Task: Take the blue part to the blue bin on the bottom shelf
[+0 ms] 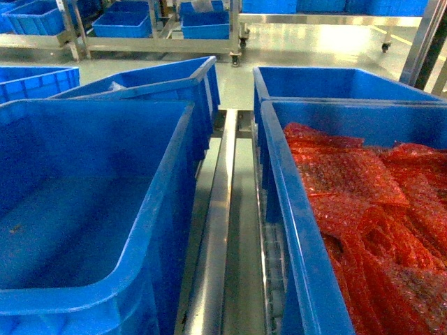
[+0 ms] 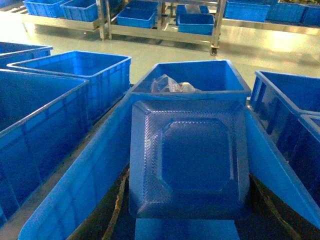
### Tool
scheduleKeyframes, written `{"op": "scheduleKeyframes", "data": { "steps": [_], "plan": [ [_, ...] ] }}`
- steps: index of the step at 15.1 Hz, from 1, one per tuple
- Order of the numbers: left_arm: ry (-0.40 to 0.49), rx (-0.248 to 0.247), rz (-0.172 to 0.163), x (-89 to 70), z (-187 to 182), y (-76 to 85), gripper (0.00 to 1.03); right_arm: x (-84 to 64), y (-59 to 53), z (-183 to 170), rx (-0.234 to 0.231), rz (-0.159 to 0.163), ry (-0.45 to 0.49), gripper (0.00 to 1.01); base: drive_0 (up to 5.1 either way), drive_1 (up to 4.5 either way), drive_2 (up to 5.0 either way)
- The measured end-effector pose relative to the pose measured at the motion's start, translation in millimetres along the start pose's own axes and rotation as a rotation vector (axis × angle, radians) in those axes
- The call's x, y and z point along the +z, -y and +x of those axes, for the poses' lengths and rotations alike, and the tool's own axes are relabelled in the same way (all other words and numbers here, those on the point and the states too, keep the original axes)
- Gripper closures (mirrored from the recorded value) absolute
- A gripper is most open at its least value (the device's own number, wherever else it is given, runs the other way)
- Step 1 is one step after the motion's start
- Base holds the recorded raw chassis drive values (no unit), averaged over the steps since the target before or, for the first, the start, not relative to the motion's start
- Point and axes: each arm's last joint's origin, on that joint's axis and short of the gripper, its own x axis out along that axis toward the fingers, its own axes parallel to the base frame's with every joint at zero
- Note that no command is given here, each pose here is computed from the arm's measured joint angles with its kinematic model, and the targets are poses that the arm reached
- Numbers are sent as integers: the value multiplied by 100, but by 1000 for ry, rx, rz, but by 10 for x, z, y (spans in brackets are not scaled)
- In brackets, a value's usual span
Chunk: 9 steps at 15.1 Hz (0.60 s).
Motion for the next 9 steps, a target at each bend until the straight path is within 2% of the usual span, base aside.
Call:
{"op": "scheduleKeyframes", "data": {
  "steps": [3,4,5,6,7,9],
  "plan": [
    [0,0,0,0,0,0,59,0,0,0,0,0,0,3,0,0,0],
    [-25,45,36,-17,-2,5,59,0,0,0,0,0,0,3,0,0,0],
    [-53,186,125,-41,12,36,59,0,0,0,0,0,0,3,0,0,0],
    [-58,291,167,-55,22,27,59,0,0,0,0,0,0,3,0,0,0],
    [-48,346,171,-45,14,8,59,0,0,0,0,0,0,3,0,0,0],
    [-31,355,147,-17,32,-8,59,0,0,0,0,0,0,3,0,0,0]
  ]
}}
